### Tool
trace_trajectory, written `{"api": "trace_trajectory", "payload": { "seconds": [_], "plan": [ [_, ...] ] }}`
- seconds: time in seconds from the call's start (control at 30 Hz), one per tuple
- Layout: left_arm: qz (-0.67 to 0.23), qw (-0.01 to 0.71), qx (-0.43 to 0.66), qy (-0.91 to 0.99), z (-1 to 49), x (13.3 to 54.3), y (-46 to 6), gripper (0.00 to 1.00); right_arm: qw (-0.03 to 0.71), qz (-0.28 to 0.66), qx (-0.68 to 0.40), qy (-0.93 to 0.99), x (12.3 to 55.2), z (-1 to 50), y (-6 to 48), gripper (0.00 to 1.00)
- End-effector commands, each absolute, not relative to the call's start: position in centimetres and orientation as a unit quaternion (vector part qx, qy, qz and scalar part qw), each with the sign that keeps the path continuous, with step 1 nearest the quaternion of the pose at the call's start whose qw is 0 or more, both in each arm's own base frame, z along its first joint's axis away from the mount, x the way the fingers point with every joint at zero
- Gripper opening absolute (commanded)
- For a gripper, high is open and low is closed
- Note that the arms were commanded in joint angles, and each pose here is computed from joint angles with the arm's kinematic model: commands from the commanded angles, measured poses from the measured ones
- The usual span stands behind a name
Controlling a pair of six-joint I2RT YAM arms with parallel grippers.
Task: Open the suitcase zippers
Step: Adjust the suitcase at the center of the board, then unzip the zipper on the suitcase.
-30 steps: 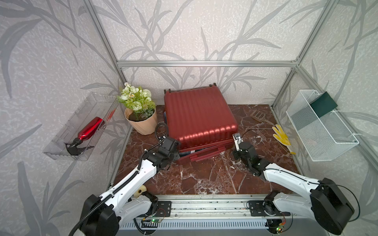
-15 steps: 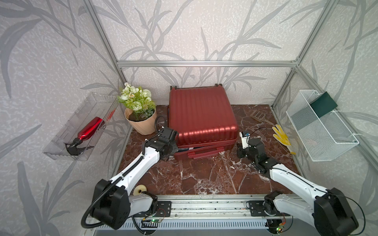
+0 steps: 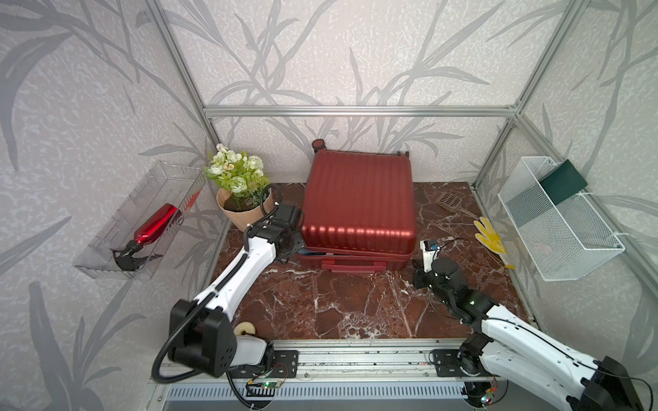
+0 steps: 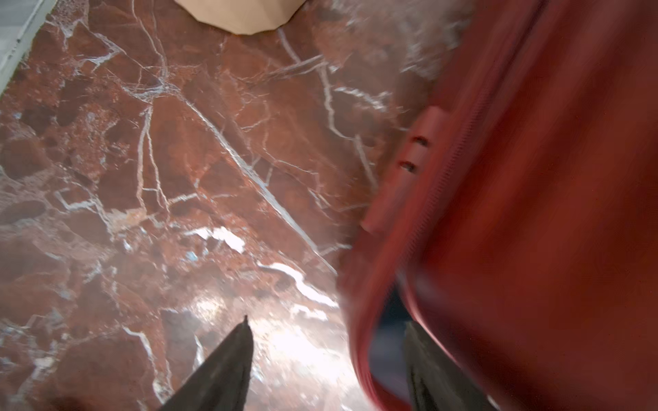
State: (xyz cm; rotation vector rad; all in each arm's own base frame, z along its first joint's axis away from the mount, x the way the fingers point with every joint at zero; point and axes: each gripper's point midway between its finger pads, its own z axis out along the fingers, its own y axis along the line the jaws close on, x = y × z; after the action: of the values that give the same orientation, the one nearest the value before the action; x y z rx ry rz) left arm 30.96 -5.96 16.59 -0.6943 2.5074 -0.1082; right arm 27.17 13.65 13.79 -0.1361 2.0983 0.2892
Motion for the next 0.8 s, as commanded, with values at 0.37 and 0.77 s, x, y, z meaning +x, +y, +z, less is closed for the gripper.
{"api": "trace_trajectory", "payload": {
  "seconds": [0.37,0.77],
  "plan": [
    [-0.231,0.251,-0.306,0.889,10.7,28.3,-20.4,0.65,0.506,0.118,-0.026,0.854,27.4,14.1,13.4,0.00],
    [-0.295,0.276,-0.316,0.859,11.3,30.5,-23.0,0.52,0.505,0.107,-0.026,0.856,26.5,13.7,12.4,0.00]
  ]
}}
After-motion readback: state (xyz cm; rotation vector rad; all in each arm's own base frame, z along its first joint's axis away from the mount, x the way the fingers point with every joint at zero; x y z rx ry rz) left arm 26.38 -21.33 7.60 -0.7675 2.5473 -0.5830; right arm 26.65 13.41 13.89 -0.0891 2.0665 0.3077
